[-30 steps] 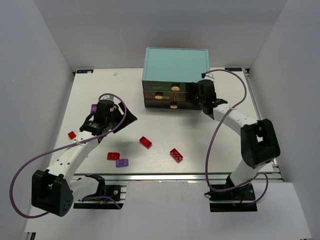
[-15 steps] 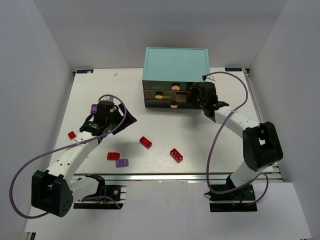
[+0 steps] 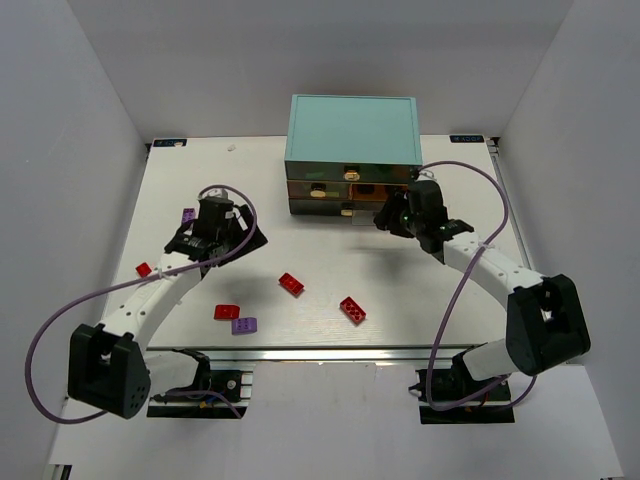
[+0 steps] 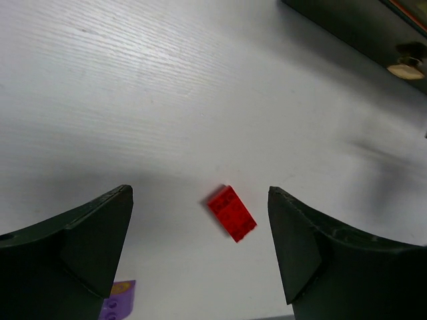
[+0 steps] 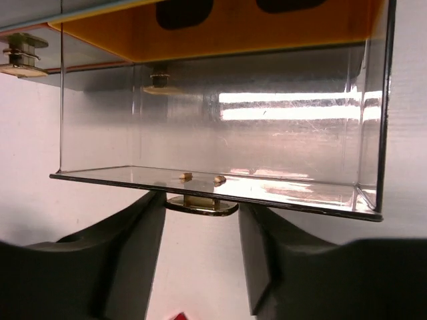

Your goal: Sort the legos into containers by color

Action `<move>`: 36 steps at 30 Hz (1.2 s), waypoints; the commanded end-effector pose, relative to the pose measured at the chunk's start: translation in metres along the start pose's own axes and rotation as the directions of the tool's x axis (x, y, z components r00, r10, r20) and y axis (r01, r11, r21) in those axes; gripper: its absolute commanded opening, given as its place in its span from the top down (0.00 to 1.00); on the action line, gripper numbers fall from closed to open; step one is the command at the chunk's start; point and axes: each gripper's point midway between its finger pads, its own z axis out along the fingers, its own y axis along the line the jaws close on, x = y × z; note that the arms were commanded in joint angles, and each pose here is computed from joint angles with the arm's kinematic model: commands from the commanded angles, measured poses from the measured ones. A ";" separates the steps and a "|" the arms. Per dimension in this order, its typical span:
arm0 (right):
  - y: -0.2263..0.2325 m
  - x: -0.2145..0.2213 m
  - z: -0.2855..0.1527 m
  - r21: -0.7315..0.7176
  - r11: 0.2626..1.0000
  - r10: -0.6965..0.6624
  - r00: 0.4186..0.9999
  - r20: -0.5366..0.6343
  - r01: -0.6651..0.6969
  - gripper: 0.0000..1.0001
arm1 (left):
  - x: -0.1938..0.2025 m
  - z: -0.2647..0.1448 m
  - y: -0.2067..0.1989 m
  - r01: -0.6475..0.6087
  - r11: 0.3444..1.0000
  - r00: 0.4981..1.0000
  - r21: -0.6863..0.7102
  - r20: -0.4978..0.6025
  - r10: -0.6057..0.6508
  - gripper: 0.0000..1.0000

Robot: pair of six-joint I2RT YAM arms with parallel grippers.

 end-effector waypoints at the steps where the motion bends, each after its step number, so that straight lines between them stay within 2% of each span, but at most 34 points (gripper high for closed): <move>1: -0.008 0.008 -0.006 0.019 1.000 0.013 1.000 -0.025 -0.012 0.43 | -0.027 0.002 0.017 -0.074 0.991 0.995 -0.114 0.061 0.082 0.08; 3: -0.002 0.007 -0.008 -0.015 1.000 -0.012 1.000 -0.022 0.012 0.25 | -0.035 0.007 0.019 -0.087 0.987 0.993 -0.134 0.064 0.096 0.08; 6: 0.007 0.001 -0.011 -0.066 0.996 -0.055 0.998 -0.006 0.055 0.11 | -0.043 0.019 0.018 -0.091 0.987 0.995 -0.134 0.039 0.097 0.08; 11: 0.034 0.001 -0.025 -0.221 0.960 -0.176 0.984 0.005 0.173 0.12 | -0.048 0.026 0.022 -0.035 0.987 0.999 -0.159 0.026 0.040 0.09; 14: 0.057 0.005 -0.036 -0.352 0.899 -0.275 0.961 0.015 0.262 0.24 | -0.050 0.025 0.034 0.009 0.979 0.999 -0.201 0.038 -0.001 0.12; 18: 0.086 0.023 -0.038 -0.520 0.777 -0.420 0.908 -0.005 0.356 0.36 | -0.057 0.025 0.057 0.048 0.961 0.998 -0.271 0.048 -0.036 0.19; 21: 0.100 0.041 -0.041 -0.611 0.677 -0.526 0.850 -0.011 0.411 0.41 | -0.066 0.023 0.075 0.067 0.941 0.997 -0.332 0.057 -0.050 0.25; 23: 0.113 0.048 -0.049 -0.661 0.612 -0.567 0.823 0.015 0.434 0.43 | -0.078 0.022 0.089 0.073 0.925 0.996 -0.373 0.080 -0.046 0.29; 24: 0.116 0.052 -0.052 -0.684 0.545 -0.619 0.783 0.062 0.485 0.44 | -0.084 0.022 0.094 0.076 0.921 0.995 -0.381 0.093 -0.043 0.29; 26: 0.122 0.060 -0.059 -0.709 0.481 -0.657 0.748 0.099 0.516 0.45 | -0.096 0.023 0.103 0.032 0.915 0.996 -0.402 0.094 0.006 0.30; 27: 0.124 0.068 -0.063 -0.731 0.424 -0.689 0.714 0.123 0.535 0.45 | -0.104 0.028 0.114 -0.004 0.909 0.995 -0.417 0.088 0.045 0.30; 28: 0.125 0.071 -0.066 -0.739 0.391 -0.706 0.694 0.141 0.549 0.45 | -0.109 0.030 0.118 -0.014 0.907 0.995 -0.422 0.085 0.055 0.29; 30: 0.133 0.077 -0.080 -0.798 0.266 -0.731 0.652 0.199 0.541 0.36 | -0.124 0.034 0.125 -0.023 0.911 0.994 -0.412 0.091 0.067 0.26; 31: 0.128 0.083 -0.086 -0.810 0.188 -0.765 0.601 0.234 0.555 0.33 | -0.124 0.043 0.132 -0.046 0.907 0.995 -0.420 0.061 0.078 0.24; 33: 0.134 0.081 -0.095 -0.816 0.075 -0.775 0.548 0.314 0.574 0.26 | -0.136 0.053 0.139 -0.075 0.909 0.994 -0.410 0.039 0.100 0.16; 36: 0.134 0.076 -0.094 -0.783 0.030 -0.776 0.508 0.374 0.622 0.22 | -0.153 0.061 0.148 -0.109 0.900 0.991 -0.422 0.021 0.130 0.13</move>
